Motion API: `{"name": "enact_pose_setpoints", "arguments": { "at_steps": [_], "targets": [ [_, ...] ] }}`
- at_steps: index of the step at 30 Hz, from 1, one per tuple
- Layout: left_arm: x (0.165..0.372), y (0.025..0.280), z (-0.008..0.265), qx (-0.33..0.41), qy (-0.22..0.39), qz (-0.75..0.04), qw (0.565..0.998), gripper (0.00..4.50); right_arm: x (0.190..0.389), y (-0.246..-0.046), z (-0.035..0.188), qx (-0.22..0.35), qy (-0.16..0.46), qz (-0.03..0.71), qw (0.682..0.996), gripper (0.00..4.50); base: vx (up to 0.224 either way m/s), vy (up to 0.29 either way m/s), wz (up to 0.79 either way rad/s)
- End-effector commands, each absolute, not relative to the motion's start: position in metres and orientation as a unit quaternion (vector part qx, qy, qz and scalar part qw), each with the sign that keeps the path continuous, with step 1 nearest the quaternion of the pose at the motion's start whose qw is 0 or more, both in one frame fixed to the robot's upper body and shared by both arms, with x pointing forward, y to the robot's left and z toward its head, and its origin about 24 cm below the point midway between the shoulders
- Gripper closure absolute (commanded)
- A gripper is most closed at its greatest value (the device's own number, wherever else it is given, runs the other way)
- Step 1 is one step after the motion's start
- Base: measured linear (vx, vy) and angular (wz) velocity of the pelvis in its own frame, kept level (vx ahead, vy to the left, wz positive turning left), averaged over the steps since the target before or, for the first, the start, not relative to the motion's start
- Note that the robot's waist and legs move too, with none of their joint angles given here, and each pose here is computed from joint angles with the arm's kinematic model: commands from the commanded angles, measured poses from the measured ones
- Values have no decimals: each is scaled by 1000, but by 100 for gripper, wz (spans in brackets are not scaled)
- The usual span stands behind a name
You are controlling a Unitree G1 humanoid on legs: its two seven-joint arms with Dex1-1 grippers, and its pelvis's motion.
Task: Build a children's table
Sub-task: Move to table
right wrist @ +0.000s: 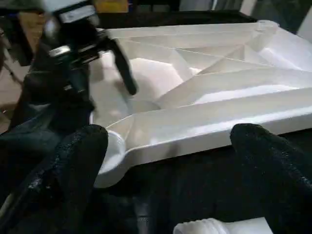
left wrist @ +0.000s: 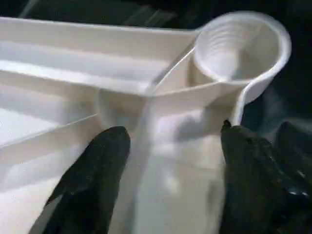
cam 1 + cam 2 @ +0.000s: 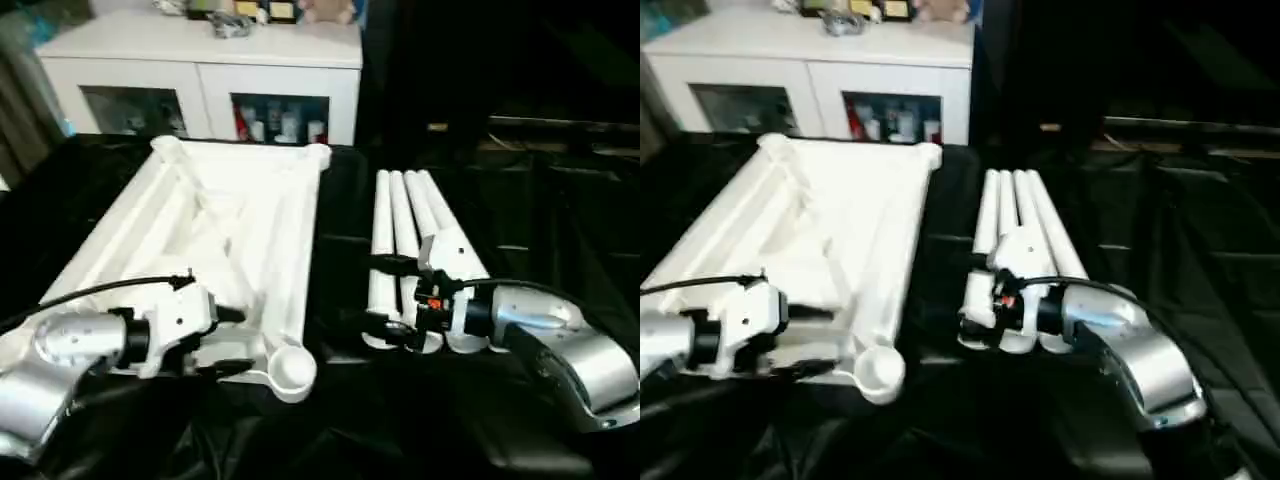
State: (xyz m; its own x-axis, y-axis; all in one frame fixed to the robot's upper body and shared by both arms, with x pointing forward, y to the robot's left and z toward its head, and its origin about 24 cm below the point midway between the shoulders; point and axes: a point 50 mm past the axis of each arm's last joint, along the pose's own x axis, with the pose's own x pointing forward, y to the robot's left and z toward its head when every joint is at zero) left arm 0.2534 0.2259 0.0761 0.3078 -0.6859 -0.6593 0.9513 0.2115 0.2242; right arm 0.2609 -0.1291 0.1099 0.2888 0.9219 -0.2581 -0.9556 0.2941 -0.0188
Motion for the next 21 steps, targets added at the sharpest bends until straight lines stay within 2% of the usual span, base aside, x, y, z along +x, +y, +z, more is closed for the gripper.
{"name": "enact_pose_setpoints", "arguments": {
  "at_steps": [1, 2, 3, 6, 11, 17, 19, 21],
  "targets": [
    [264, 237, 73, 345, 234, -527, 741, 152, 260, -125, 111, -92, 107, 611, 779, 0, 0, 0, 0],
    [268, 239, 73, 352, 235, -521, 742, 152, 259, -124, 112, -94, 109, 616, 774, 0, 0, 0, 0],
    [269, 239, 73, 353, 235, -520, 742, 175, 259, -124, 112, -94, 110, 617, 774, 0, 0, 0, 0],
    [278, 244, 75, 349, 244, -526, 736, 182, 258, -121, 111, -99, 113, 631, 761, 0, 0, 0, 0],
    [280, 248, 72, 345, 265, -551, 712, 223, 257, -121, 111, -104, 120, 641, 751, 0, 35, 4, 2],
    [283, 251, 73, 323, 274, -566, 707, 271, 258, -119, 111, -104, 123, 645, 747, 0, 11, 1, 1],
    [283, 250, 73, 317, 278, -574, 702, 307, 259, -119, 110, -103, 124, 644, 747, 0, 0, 0, 0],
    [285, 248, 74, 314, 276, -571, 707, 309, 257, -117, 108, -101, 126, 644, 748, 0, 0, 0, 0]
  ]
}}
